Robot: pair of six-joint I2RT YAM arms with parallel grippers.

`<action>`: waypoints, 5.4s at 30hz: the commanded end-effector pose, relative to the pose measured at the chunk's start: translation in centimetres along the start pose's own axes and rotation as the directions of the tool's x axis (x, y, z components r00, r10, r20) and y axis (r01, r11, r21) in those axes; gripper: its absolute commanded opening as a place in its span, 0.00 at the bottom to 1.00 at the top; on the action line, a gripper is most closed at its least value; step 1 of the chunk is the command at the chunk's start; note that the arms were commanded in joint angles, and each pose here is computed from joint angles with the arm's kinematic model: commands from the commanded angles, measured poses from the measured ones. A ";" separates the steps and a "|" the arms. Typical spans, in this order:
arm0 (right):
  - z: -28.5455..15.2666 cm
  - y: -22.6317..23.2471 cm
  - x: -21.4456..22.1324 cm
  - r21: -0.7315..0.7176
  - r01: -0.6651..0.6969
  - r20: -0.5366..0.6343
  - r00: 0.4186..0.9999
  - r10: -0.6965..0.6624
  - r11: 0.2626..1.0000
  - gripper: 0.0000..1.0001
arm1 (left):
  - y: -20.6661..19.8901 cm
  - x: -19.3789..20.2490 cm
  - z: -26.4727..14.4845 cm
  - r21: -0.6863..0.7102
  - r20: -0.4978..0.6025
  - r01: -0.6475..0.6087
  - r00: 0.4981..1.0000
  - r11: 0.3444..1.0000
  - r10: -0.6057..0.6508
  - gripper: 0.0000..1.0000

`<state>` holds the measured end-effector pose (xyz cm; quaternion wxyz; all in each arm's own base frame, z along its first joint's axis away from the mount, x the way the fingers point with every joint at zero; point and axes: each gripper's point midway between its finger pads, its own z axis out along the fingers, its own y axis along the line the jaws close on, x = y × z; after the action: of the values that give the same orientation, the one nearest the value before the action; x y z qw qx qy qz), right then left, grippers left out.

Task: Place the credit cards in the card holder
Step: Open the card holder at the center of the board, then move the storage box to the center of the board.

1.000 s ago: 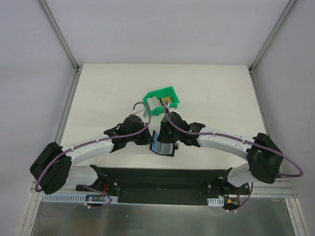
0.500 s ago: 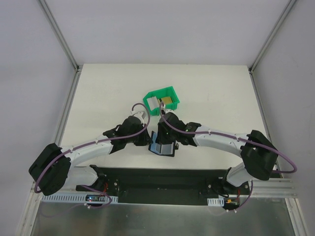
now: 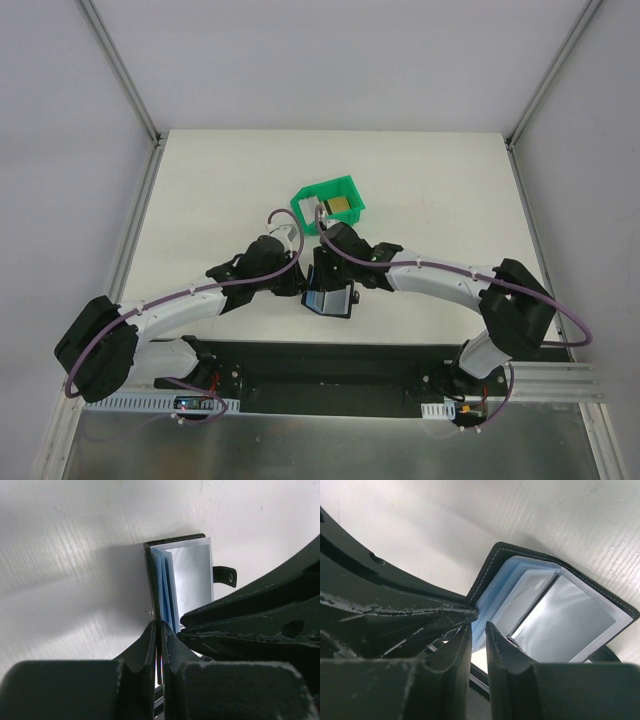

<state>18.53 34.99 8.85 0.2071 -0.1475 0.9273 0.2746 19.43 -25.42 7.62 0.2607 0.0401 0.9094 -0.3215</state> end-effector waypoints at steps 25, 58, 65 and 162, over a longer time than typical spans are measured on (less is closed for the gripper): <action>0.8 -3.4 1.5 0.163 -0.022 -0.042 0.999 0.030 0.986 0.21 | -1.0 -0.2 -0.6 0.051 0.020 -0.037 0.999 0.998 0.036 0.00; -4.9 -2.9 -0.4 0.057 -0.082 0.143 0.987 0.073 0.995 0.43 | 3.8 2.9 -0.3 -0.089 0.021 0.084 0.996 0.993 -0.082 0.00; -0.5 -1.5 1.8 0.048 -0.124 -0.046 0.991 0.126 0.991 0.31 | 3.5 2.6 -0.7 -0.064 0.045 0.091 0.995 0.994 -0.088 0.00; -3.5 -3.4 -13.7 -0.045 -0.089 0.183 0.978 0.096 0.995 0.62 | 6.9 -1.3 -2.1 -0.079 0.189 0.205 0.964 0.975 -0.187 0.00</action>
<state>34.85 28.20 13.59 0.2953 -0.0556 0.9274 0.2228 20.38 -18.57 4.50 0.2920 -0.0961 0.9031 -0.2999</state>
